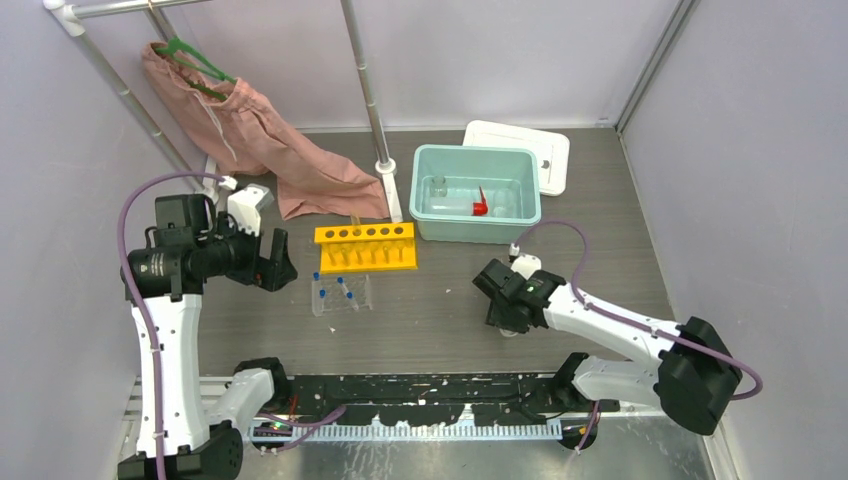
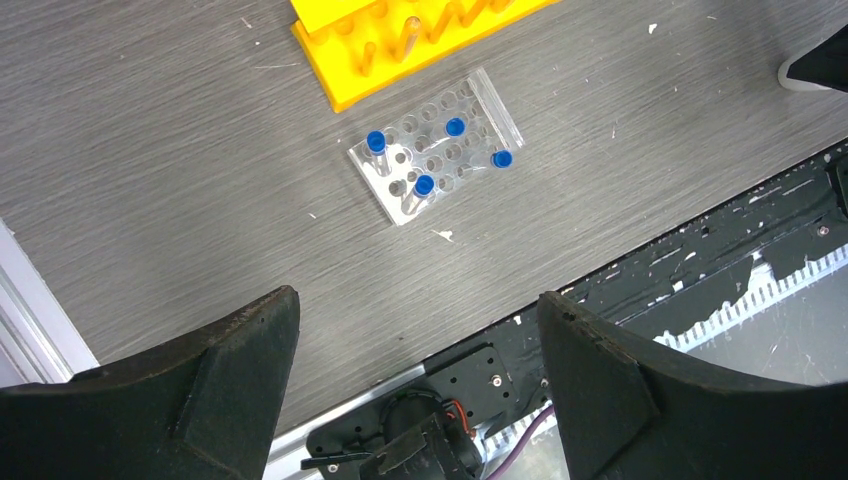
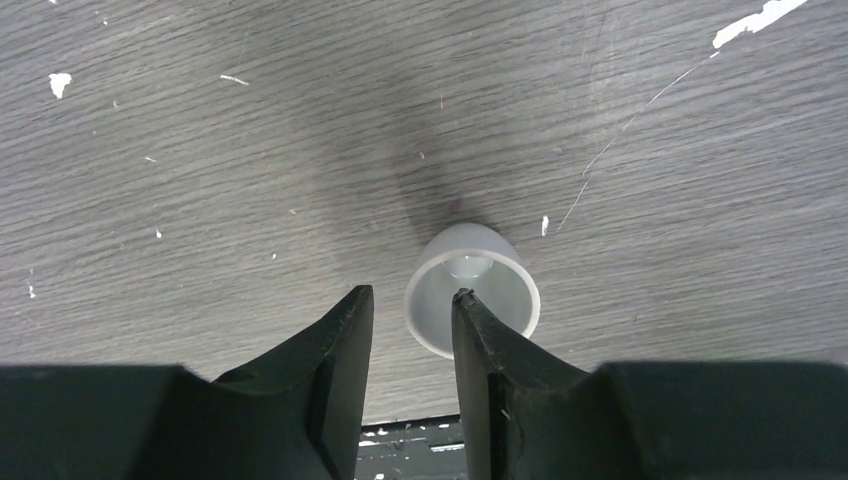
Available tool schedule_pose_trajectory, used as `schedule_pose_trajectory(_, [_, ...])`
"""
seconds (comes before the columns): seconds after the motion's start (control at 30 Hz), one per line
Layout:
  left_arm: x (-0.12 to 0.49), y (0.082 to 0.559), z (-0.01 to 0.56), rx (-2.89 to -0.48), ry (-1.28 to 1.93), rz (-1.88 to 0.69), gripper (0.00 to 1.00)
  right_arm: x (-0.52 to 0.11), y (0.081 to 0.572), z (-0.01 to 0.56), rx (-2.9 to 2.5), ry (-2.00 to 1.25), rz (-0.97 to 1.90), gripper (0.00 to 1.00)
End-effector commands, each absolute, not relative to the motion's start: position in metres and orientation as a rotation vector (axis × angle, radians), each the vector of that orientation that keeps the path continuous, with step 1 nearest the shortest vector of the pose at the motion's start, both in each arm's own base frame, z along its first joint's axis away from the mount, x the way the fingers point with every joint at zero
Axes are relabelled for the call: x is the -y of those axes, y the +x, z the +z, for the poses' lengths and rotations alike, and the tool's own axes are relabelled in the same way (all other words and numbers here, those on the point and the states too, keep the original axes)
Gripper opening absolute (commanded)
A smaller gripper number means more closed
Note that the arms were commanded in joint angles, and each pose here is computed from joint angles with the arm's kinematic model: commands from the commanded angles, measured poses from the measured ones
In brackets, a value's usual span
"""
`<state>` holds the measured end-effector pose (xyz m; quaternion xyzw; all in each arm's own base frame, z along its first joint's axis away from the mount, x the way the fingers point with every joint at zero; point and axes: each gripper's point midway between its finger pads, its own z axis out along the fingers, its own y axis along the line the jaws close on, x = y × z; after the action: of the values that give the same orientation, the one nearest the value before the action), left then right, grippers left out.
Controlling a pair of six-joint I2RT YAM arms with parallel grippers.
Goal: Organize the chemistry lab equipment
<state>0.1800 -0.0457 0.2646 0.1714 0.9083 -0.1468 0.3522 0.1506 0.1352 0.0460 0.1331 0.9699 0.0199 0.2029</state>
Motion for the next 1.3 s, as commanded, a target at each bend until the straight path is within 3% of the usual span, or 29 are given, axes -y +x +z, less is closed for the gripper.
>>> schedule_pose_trajectory(0.0, [0.046,0.184,0.27,-2.311,0.44,-0.368,0.88,-0.137,0.162,0.041,-2.652,0.383,0.045,0.39])
schedule_pose_trajectory(0.13, [0.046,0.185,0.269,-2.31,0.429,-0.371,0.88,-0.135,0.163,0.031,-2.665,0.374,0.0,0.29])
schedule_pose_trajectory(0.33, [0.046,0.183,0.268,-2.307,0.43,-0.363,0.88,-0.133,0.172,0.054,-2.627,0.336,-0.023,0.02])
schedule_pose_trajectory(0.57, [0.045,0.183,0.271,-2.308,0.433,-0.358,0.88,-0.157,0.218,0.175,-2.442,0.171,0.083,0.01])
schedule_pose_trajectory(0.77, [0.046,0.18,0.27,-2.308,0.429,-0.361,0.88,-0.162,0.301,0.265,-2.321,0.161,0.095,0.01])
schedule_pose_trajectory(1.03, [0.045,0.174,0.268,-2.325,0.436,-0.353,0.88,-0.154,0.4,0.23,-2.425,0.214,0.011,0.01])
schedule_pose_trajectory(1.27, [0.041,0.173,0.268,-2.328,0.448,-0.318,0.88,-0.154,0.431,0.163,-2.55,0.182,-0.106,0.01])
